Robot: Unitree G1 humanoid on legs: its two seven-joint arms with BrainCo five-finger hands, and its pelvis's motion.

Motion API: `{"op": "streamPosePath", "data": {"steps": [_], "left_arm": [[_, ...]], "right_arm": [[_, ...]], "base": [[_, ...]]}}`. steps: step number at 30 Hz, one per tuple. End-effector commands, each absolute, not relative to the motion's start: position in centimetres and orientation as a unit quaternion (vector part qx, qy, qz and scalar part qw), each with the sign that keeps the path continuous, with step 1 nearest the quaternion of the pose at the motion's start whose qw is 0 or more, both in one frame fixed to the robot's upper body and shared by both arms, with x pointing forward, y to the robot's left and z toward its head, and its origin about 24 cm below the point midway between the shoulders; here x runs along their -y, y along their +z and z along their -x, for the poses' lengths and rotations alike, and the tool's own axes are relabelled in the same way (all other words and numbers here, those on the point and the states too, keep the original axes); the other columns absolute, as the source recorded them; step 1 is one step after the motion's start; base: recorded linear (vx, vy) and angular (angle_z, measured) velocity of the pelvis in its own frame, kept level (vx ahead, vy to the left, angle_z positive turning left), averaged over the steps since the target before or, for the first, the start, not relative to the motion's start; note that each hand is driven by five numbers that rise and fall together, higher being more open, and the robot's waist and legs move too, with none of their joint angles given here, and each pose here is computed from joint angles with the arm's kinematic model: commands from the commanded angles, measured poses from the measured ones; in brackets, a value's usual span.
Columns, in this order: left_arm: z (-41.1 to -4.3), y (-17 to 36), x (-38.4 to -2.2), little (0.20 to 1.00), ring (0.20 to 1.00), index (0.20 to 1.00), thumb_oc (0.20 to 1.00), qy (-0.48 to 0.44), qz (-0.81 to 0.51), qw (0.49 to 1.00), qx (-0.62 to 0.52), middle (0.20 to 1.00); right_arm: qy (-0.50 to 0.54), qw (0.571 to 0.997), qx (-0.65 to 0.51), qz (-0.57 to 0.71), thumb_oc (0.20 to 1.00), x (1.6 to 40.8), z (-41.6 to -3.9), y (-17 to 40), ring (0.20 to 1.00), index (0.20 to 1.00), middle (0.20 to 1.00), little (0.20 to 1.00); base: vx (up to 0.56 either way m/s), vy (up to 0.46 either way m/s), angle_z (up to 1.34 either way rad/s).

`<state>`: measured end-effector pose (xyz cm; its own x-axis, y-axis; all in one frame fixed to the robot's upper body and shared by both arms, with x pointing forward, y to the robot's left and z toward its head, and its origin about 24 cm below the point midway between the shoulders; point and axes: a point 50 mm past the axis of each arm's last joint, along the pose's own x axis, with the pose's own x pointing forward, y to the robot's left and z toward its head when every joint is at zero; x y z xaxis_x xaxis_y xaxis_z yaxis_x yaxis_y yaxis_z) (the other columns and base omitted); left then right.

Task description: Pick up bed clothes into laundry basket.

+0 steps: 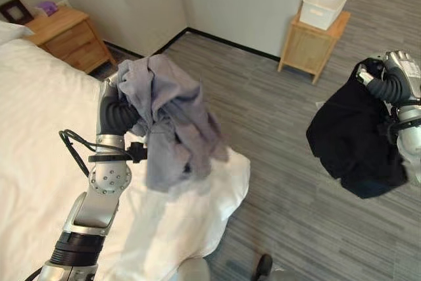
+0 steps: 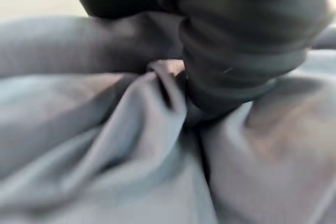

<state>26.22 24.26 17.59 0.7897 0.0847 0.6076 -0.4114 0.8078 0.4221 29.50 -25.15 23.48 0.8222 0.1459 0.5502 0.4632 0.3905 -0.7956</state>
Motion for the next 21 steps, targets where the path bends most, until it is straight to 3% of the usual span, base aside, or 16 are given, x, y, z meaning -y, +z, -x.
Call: {"op": "streamPosePath", "data": {"steps": [1,11,21], "left_arm": [[-25.1,20.9,-23.8,0.2,0.2,0.2,0.2,0.137,-0.196,0.894,0.379,0.2],[-25.2,19.7,-22.7,0.2,0.2,0.2,0.2,0.098,-0.16,0.918,0.348,0.2],[-25.8,19.8,-21.8,0.2,0.2,0.2,0.2,0.082,-0.167,0.917,0.354,0.2]], "right_arm": [[-0.124,0.746,0.373,0.538,0.2,24.1,-28.8,28.6,0.2,0.2,0.2,0.2],[-0.075,0.757,0.367,0.535,0.2,20.9,-30.1,25.7,0.2,0.2,0.2,0.2],[-0.087,0.754,0.356,0.545,0.2,21.6,-29.6,25.3,0.2,0.2,0.2,0.2]], "base": [[0.37,-0.046,-0.44],[0.44,-0.01,-0.26],[0.27,-0.075,-0.19]]}}
